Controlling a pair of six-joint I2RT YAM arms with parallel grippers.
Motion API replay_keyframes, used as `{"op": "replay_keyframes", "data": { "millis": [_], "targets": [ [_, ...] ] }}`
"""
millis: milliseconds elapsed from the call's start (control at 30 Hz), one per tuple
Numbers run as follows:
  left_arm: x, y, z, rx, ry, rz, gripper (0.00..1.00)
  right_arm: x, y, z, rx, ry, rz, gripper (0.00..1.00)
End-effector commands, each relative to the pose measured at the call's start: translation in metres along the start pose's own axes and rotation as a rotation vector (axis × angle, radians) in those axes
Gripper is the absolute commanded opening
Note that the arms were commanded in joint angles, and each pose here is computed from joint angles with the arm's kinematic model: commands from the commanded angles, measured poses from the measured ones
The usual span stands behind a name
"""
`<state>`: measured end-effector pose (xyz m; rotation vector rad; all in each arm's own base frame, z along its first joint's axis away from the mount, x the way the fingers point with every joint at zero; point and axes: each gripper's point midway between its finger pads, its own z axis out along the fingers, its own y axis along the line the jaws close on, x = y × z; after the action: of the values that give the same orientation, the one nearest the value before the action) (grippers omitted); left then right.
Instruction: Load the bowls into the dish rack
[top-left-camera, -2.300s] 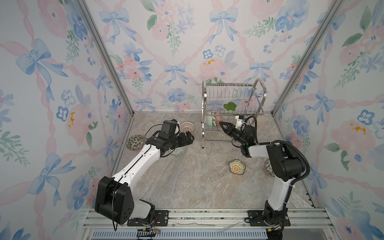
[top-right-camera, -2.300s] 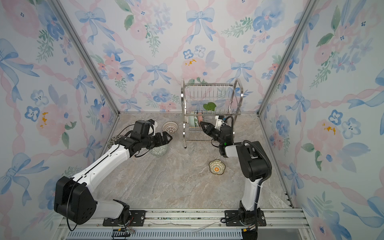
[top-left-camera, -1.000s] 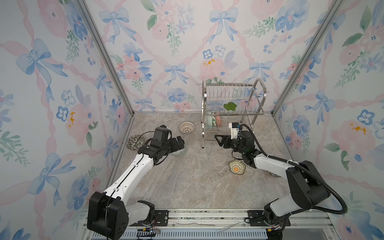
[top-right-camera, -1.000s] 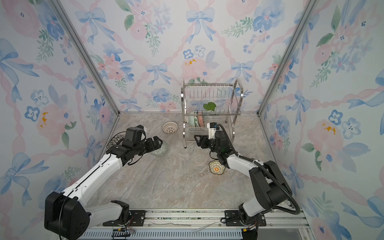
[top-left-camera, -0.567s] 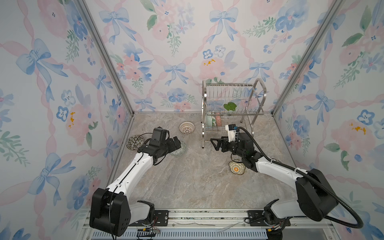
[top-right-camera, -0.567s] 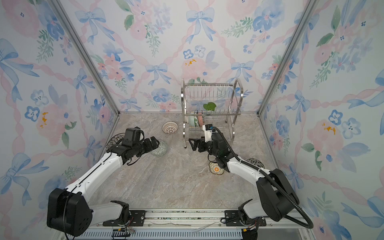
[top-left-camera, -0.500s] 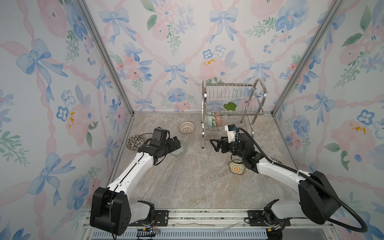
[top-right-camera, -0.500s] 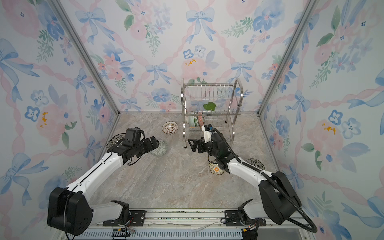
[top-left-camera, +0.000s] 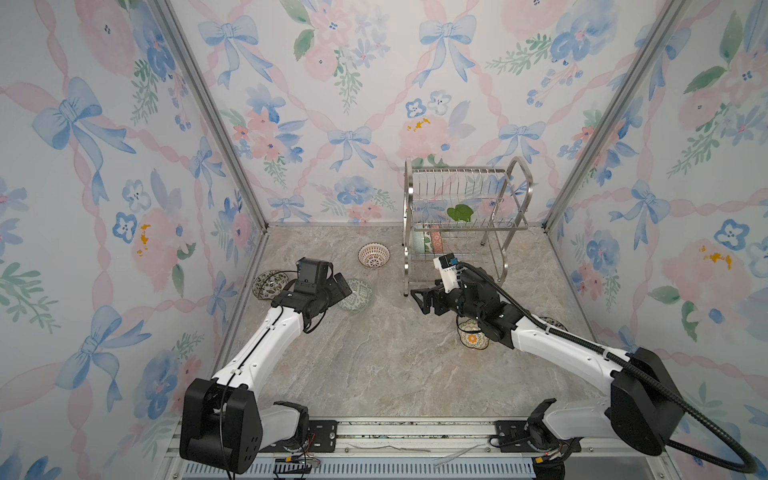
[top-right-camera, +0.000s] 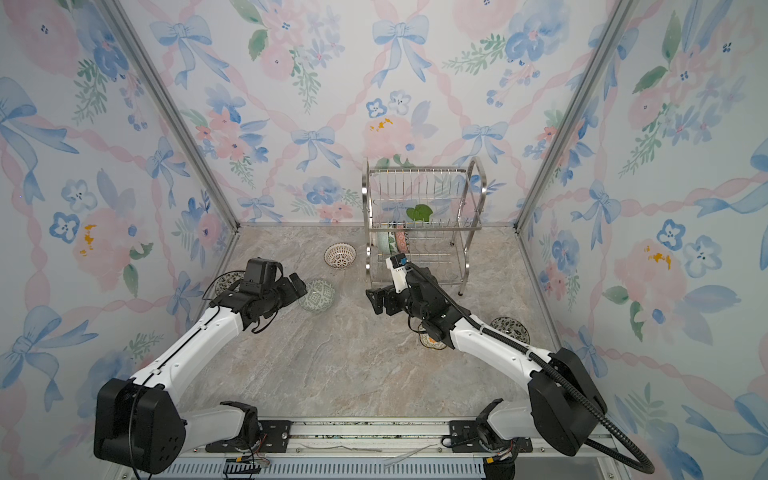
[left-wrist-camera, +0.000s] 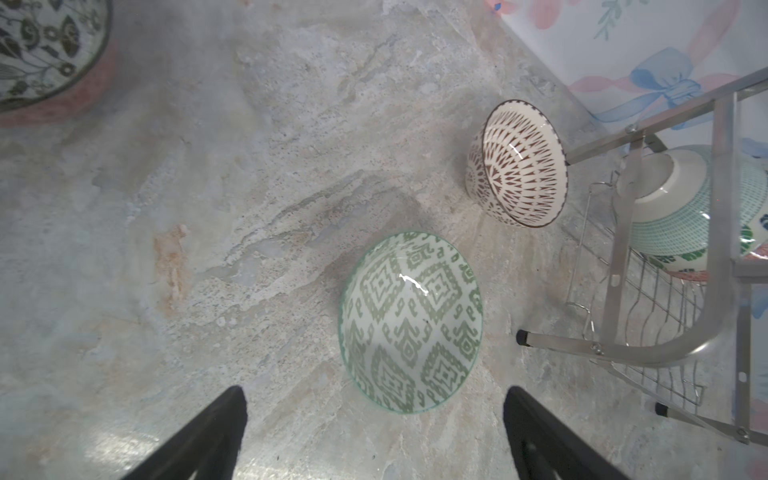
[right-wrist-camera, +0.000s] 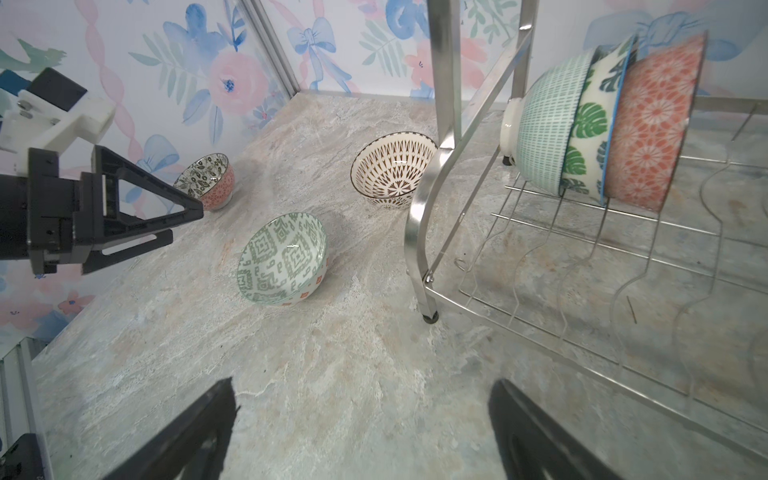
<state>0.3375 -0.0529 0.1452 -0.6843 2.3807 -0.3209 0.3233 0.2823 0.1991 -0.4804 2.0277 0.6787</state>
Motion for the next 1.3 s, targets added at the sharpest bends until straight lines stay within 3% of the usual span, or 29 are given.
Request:
{"op": "replay_keyframes", "data": {
  "millis": [0,167,567,700,900,1267],
  "targets": [
    [0.004,0.033,-0.006,-0.092,0.008,0.025,0.98,-0.002,0.002,0.000,0.030,0.015,-0.043,0.96],
    [0.008,0.062,-0.001,-0.145,0.027,0.003,0.98,0.002,0.009,0.004,0.031,0.028,-0.080,0.97],
    [0.023,0.080,0.016,-0.180,0.121,0.064,0.98,0.008,0.008,0.003,0.044,0.018,-0.091,0.97],
    [0.026,0.062,0.033,-0.125,0.200,0.057,0.98,0.015,0.003,0.007,0.052,0.035,-0.080,0.97],
    [0.038,0.031,0.054,-0.127,0.254,0.166,0.98,0.018,-0.001,0.005,0.061,0.045,-0.068,0.96],
    [0.045,0.048,0.075,-0.216,0.285,0.206,0.79,0.014,-0.013,0.000,0.057,0.024,-0.005,0.97]
  ]
}}
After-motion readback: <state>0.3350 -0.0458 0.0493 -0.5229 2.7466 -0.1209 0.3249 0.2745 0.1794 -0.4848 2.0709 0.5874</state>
